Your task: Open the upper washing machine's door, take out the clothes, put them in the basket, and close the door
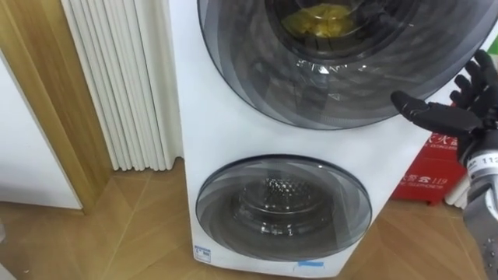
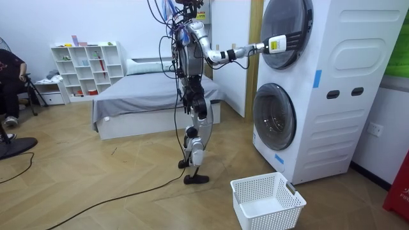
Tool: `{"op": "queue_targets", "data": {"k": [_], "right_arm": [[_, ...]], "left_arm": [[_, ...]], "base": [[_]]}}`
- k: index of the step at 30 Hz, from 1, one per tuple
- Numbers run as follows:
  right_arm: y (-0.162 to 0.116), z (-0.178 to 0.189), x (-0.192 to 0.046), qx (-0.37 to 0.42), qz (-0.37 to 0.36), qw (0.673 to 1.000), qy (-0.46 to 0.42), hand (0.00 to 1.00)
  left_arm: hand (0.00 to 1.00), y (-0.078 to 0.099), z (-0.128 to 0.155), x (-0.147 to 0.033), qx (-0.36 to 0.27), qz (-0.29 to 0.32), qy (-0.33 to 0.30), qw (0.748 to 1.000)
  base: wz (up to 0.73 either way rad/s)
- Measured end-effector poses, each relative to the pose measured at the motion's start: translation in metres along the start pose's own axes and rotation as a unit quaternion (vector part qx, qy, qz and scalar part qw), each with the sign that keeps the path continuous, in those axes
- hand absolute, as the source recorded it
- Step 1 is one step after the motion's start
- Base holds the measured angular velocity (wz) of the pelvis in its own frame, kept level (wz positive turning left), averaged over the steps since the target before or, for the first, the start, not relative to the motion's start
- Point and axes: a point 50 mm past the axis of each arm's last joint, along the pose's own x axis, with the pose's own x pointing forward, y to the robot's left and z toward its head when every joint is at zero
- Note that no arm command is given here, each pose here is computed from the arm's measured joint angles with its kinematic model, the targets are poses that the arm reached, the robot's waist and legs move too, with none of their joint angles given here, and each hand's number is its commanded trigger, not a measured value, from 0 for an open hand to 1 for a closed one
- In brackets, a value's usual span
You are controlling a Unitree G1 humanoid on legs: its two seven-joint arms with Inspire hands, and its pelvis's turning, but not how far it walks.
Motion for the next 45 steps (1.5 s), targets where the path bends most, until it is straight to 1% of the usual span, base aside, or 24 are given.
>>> {"op": "queue_targets", "data": {"k": [2,9,14,16,20,25,29,33,37,40,45], "right_arm": [[0.001,-0.001,0.009,0.004,-0.002,1.0,0.008,0.0],[0.0,-0.003,0.017,0.01,-0.011,1.0,0.021,0.0],[-0.001,-0.004,0.024,0.019,-0.017,0.999,0.029,0.0],[-0.009,-0.006,0.026,0.009,-0.017,0.999,0.038,0.0],[-0.011,-0.007,0.032,0.012,-0.016,0.999,0.049,0.0],[-0.013,-0.012,0.032,0.025,-0.022,0.997,0.062,0.0],[-0.013,-0.012,0.032,0.016,-0.02,0.998,0.062,0.0],[-0.018,-0.008,0.034,0.006,-0.014,0.998,0.058,0.0],[-0.026,-0.003,0.036,-0.029,-0.02,0.998,0.056,0.0],[-0.034,0.001,0.037,-0.041,-0.028,0.997,0.054,0.0],[-0.031,0.01,0.042,-0.032,-0.024,0.998,0.042,0.0]], "left_arm": [[0.0,0.0,0.001,0.0,0.0,-0.001,-0.001,1.0],[0.0,0.0,-0.003,0.0,0.0,-0.009,0.009,1.0],[0.0,0.005,-0.002,0.0,0.002,-0.003,0.007,1.0],[0.0,0.008,-0.001,0.0,0.003,0.001,0.006,1.0],[0.0,0.012,-0.006,-0.001,0.005,0.006,0.013,1.0],[0.0,0.016,-0.007,-0.001,0.003,0.009,0.015,1.0],[0.0,0.018,-0.009,-0.002,-0.008,0.011,0.018,1.0],[0.0,0.023,-0.008,-0.003,-0.021,0.019,0.012,1.0],[0.0,0.026,-0.008,-0.003,-0.035,0.026,0.012,0.999],[0.0,0.029,-0.007,-0.003,-0.043,0.03,0.01,0.999],[0.0,0.03,-0.004,-0.003,-0.042,0.032,0.005,0.999]], "base": [[0.0],[0.02],[0.08],[0.13],[0.06],[0.05],[0.0],[0.0],[0.0],[0.0],[0.0]]}}
